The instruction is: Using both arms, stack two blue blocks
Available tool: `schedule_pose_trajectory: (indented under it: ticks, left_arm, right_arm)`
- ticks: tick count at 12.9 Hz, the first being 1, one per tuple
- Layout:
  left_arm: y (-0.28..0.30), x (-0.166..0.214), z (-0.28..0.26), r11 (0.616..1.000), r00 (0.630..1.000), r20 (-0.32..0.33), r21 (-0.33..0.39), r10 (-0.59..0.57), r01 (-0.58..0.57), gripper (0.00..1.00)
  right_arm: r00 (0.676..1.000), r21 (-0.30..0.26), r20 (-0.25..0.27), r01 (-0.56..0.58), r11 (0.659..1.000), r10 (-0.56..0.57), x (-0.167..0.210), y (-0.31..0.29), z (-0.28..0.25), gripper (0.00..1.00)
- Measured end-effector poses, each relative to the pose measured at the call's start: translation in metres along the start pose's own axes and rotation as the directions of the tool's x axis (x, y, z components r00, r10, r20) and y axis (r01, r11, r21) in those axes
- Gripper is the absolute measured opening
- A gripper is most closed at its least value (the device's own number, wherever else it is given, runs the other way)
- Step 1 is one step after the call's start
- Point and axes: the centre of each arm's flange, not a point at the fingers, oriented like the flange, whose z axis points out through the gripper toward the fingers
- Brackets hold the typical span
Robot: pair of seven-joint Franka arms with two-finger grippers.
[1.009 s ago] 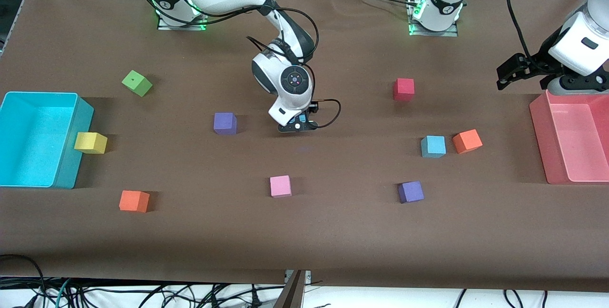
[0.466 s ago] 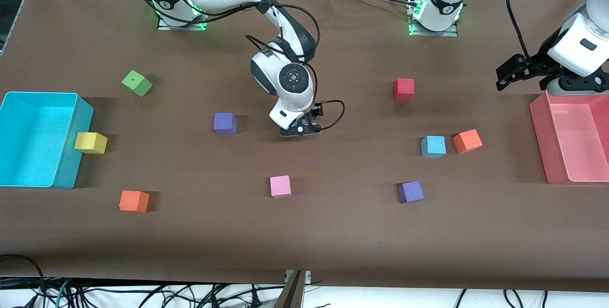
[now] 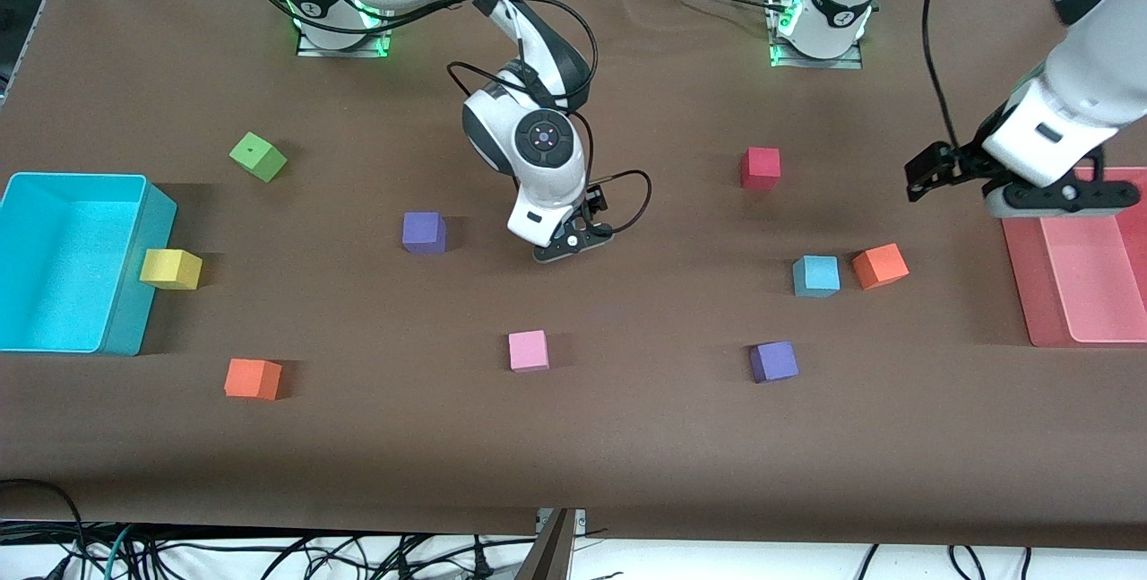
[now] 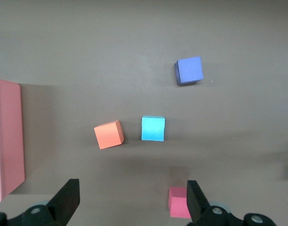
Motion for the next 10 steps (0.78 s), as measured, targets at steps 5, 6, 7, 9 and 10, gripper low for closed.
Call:
schedule_pose_trajectory:
  ticks: [5, 6, 7, 9, 10]
  left_arm:
    - [0.0, -0.006, 0.055, 1.0, 0.995, 0.099, 0.012, 0.005, -0.006, 1.0]
    - [0.0, -0.008, 0.071, 1.0, 0.992, 0.129, 0.016, 0.006, -0.008, 1.0]
    - [0.0, -0.008, 0.086, 1.0, 0.989, 0.15, 0.018, 0.006, -0.009, 1.0]
    - [0.001, -0.005, 0.111, 1.0, 0.987, 0.16, 0.018, 0.006, -0.01, 1.0]
    - [0.001, -0.004, 0.126, 1.0, 0.988, 0.153, 0.017, 0.007, -0.01, 1.0]
  right_arm:
    - [0.954, 0.078, -0.168, 0.265, 0.961, -0.249, -0.027, 0.046, -0.022, 1.0]
    - [0.935, 0.083, -0.203, 0.312, 0.946, -0.291, -0.038, 0.055, -0.015, 1.0]
    - [0.915, 0.086, -0.236, 0.354, 0.931, -0.326, -0.046, 0.064, -0.007, 1.0]
    - [0.875, 0.107, -0.294, 0.431, 0.896, -0.385, -0.057, 0.081, 0.008, 1.0]
    - [0.853, 0.136, -0.326, 0.469, 0.873, -0.408, -0.061, 0.091, 0.014, 1.0]
